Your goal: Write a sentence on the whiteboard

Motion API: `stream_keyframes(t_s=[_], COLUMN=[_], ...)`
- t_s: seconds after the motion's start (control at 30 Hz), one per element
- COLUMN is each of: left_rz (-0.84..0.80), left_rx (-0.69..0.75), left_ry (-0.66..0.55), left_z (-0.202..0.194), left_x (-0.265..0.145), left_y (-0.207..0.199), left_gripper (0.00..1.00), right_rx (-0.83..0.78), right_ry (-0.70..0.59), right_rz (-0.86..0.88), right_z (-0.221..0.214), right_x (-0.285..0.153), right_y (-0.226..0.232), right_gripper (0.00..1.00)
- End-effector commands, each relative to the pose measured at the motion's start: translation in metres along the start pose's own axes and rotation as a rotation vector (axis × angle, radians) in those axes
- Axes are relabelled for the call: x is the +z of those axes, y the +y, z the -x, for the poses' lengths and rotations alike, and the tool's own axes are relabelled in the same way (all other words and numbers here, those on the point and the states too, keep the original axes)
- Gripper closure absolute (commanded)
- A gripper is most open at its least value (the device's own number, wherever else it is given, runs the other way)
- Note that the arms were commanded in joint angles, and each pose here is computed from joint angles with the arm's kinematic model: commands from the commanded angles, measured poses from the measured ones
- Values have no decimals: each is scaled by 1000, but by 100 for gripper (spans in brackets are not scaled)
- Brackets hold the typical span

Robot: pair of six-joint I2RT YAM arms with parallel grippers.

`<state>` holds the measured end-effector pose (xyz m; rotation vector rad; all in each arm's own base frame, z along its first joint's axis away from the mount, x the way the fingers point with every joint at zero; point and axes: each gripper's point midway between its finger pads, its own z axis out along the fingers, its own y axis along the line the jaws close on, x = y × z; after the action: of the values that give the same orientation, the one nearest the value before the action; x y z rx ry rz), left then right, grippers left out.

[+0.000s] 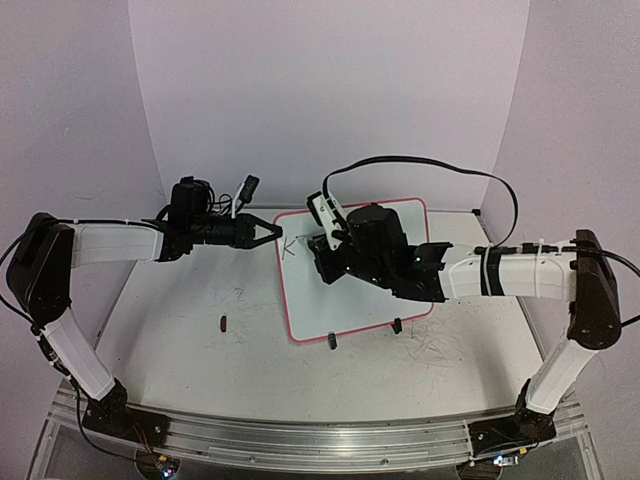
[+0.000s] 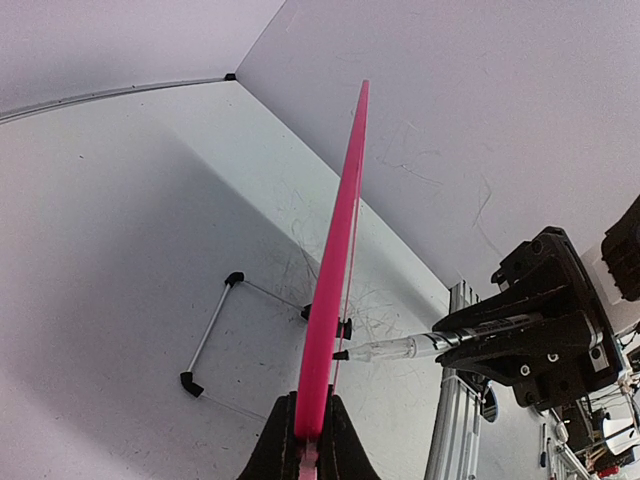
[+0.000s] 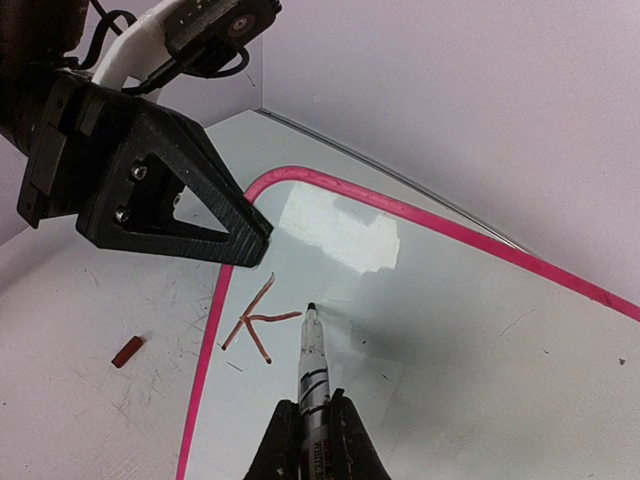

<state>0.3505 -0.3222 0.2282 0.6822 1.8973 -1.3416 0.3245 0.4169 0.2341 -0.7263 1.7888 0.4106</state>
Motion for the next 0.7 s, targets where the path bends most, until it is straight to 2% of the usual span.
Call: stream_keyframes(t_s=[0.0, 0.23, 0.67], left_rz=[1, 2, -2], left_rx=[57, 65, 71], left_ry=[-37, -43, -45], left_z=[13, 15, 16], left_x=[-5, -7, -7], left_y=[-11, -13, -15], left_gripper=[100, 100, 100], right_rx=[24, 20, 15], right_ry=[-78, -48, -45], right_rz=[33, 48, 29], right_z=[30, 14, 16], right_x=[-20, -21, -7], right_y=[0, 2, 3], right_gripper=[100, 100, 100])
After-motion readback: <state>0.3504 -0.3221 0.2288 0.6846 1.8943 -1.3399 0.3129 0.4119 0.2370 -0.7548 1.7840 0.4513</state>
